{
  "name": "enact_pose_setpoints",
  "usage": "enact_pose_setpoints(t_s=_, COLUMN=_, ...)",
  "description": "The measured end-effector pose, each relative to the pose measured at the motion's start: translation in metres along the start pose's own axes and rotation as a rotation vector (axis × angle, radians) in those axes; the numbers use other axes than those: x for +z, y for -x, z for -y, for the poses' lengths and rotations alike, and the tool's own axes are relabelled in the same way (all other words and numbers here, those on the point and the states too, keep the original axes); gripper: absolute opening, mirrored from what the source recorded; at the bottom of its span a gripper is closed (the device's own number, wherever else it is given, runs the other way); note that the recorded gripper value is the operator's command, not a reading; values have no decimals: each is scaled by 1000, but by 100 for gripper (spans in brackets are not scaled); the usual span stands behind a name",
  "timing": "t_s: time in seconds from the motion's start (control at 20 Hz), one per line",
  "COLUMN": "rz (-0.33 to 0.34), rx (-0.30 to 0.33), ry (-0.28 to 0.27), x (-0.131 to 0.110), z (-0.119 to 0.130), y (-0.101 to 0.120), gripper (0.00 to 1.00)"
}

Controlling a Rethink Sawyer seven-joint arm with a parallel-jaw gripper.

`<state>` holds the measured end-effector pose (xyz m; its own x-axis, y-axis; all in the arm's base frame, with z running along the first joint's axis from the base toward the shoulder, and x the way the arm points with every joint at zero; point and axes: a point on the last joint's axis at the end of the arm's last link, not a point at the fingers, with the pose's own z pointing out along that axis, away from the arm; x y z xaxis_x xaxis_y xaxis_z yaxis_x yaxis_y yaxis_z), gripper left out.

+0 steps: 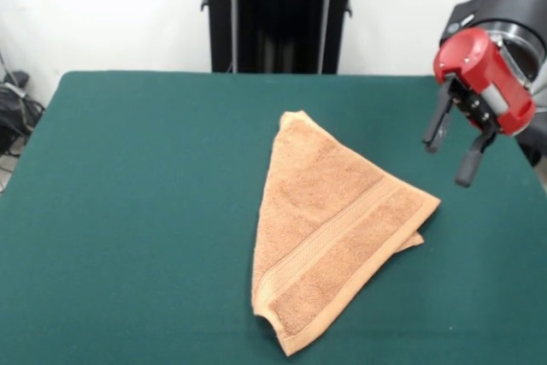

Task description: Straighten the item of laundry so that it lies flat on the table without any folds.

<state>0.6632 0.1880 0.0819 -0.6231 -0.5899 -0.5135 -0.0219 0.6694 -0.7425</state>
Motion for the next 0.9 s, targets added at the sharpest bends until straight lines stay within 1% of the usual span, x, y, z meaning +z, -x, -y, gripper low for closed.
enact_pose_setpoints(t_s=0.2, rz=-20, rx=1, ry=10, x=-1, z=15, y=5, gripper=100)
enact_pose_setpoints(t_s=0.35, rz=-43, rx=10, ry=14, x=-4, z=33, y=12, gripper=100)
enact_pose_setpoints(t_s=0.6, rz=-40, rx=11, ry=17, x=-10, z=41, y=20, gripper=100)
enact_pose_setpoints(t_s=0.9, rz=-37, rx=10, ry=19, x=-14, z=40, y=21, gripper=100)
